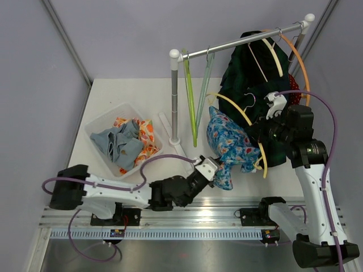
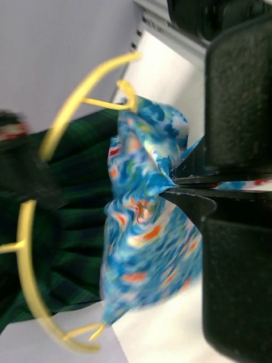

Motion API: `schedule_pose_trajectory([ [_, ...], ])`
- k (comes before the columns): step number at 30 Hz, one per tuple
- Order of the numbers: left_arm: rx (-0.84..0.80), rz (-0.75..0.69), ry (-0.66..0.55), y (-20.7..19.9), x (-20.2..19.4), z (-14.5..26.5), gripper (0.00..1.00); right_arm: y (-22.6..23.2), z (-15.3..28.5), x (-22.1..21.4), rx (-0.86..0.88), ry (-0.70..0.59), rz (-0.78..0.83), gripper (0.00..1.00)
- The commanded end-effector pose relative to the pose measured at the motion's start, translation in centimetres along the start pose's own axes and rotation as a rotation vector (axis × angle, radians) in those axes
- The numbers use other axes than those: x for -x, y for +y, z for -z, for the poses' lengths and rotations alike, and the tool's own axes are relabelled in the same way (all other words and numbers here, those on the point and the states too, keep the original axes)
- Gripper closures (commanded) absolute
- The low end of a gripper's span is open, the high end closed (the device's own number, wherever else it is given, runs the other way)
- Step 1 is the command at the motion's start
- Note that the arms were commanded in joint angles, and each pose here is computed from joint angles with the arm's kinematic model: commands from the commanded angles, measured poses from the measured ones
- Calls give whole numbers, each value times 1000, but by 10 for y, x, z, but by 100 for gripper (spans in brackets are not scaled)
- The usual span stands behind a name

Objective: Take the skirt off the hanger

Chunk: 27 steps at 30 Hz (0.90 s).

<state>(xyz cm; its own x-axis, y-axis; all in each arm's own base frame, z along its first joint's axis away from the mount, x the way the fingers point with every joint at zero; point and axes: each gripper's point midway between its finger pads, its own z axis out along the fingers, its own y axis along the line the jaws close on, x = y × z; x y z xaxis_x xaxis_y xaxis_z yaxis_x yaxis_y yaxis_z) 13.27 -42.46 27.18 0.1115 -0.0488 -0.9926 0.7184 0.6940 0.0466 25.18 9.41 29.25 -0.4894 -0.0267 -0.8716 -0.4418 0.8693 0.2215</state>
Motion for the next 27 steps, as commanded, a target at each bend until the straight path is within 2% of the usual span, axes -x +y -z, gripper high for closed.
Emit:
schedule_pose_trajectory([
  [1, -35, 28, 17, 18, 27, 26, 100, -28, -9, 17, -115, -78, 109, 100],
  [5, -38, -10, 67, 39, 20, 50, 100, -39, -16, 11, -151, -68, 116, 100],
  [13, 22, -91, 178, 78, -24, 85, 100, -52, -18, 11, -210, -67, 142, 100],
  [17, 88, -104, 179, 99, -21, 94, 100, -62, -20, 11, -250, -53, 155, 100],
  [19, 118, -89, 143, 112, -8, 101, 100, -66, -24, 8, -254, -39, 160, 100],
  [27, 193, -128, 128, 147, 2, 122, 100, -58, -30, 8, -188, -27, 191, 100],
])
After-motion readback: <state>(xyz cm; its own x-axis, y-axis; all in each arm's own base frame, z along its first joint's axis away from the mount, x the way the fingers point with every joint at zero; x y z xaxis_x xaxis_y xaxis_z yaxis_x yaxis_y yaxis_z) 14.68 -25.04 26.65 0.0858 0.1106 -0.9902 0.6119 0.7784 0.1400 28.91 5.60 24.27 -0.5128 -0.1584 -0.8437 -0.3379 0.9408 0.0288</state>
